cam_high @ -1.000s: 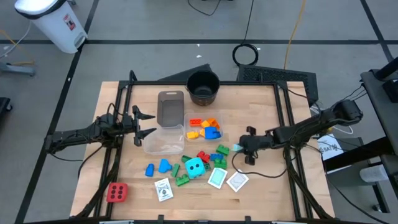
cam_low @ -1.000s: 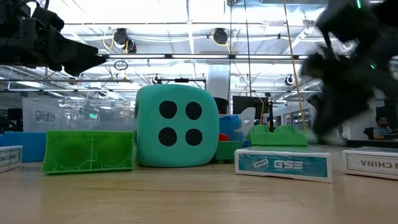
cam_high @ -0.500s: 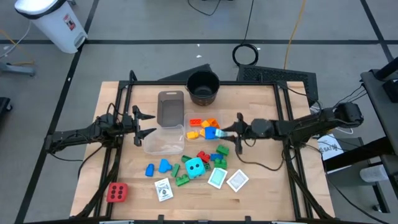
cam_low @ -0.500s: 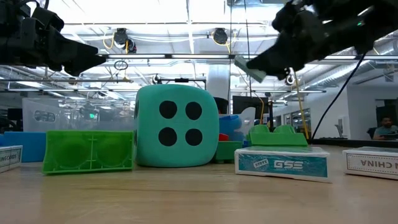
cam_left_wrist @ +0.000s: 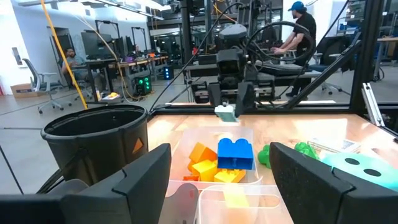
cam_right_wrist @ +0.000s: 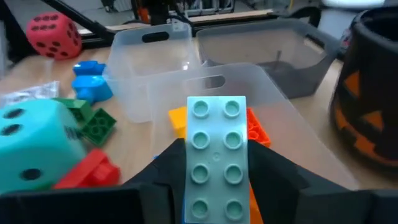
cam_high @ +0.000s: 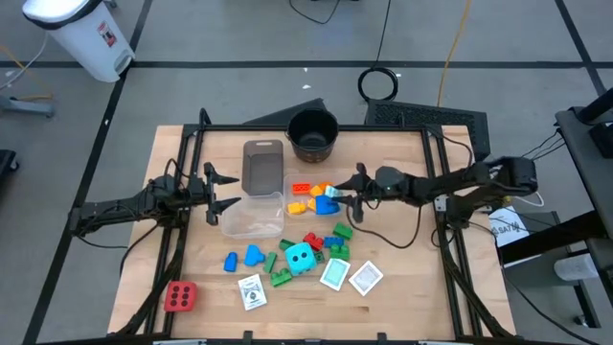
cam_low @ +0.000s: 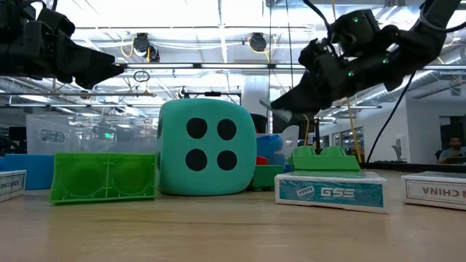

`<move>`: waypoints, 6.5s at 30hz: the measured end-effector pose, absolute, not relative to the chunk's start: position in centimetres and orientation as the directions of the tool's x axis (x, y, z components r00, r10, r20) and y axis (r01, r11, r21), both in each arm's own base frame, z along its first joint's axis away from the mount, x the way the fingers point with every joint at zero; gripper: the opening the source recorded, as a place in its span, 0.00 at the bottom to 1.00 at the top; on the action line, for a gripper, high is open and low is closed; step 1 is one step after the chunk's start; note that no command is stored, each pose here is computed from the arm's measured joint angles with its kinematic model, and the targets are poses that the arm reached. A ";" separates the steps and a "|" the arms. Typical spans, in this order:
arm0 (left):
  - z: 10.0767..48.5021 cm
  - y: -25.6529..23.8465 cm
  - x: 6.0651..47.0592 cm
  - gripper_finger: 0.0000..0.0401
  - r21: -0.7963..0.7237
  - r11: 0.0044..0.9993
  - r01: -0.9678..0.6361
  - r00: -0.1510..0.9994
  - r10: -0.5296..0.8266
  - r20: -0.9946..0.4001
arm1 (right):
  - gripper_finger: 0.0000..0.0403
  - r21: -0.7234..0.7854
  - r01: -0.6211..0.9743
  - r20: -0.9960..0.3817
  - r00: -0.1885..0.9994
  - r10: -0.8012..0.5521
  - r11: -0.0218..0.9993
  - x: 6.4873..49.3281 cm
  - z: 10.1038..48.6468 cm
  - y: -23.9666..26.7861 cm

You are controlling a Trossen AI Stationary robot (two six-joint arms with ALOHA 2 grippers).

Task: Pick & Place Toys
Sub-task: Put the light blue game piece into the right transparent bin, then put the blue game piece into the right transparent bin

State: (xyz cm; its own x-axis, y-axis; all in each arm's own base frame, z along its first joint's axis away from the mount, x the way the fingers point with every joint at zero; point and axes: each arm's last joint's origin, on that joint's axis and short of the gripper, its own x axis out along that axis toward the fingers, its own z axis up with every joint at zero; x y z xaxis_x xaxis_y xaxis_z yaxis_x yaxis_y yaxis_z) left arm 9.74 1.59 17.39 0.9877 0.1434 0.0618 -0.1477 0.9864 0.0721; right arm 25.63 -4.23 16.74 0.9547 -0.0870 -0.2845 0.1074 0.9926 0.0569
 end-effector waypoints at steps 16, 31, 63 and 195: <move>17.4 1.6 9.7 0.68 0.072 0.986 -0.148 0.988 0.144 0.062 | 0.71 -0.024 0.073 -0.256 0.964 -0.077 0.997 24.5 18.9 -3.2; 17.4 1.6 9.7 0.68 0.072 0.986 -0.148 0.988 0.143 0.062 | 0.66 0.072 0.106 -0.353 0.933 -0.074 0.992 15.6 23.7 -0.5; 17.4 1.6 9.7 0.68 0.072 0.986 -0.148 0.988 0.144 0.062 | 0.66 0.096 0.212 -0.046 0.977 -0.208 0.973 8.1 20.6 -0.7; 28.9 -10.3 24.8 0.34 -0.386 0.640 -0.664 0.722 0.416 -0.553 | 0.66 0.025 0.304 0.128 0.944 -0.305 0.952 9.5 18.0 -1.0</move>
State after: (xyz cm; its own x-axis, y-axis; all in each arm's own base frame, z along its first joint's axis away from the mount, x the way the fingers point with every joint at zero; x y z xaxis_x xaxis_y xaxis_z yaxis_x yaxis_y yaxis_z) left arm 24.83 -10.32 28.93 0.7217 0.4157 -0.5535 -0.6644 0.6402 -0.3856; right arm 9.53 -1.05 18.00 0.9437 -0.3049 0.1285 0.3042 0.9523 0.0255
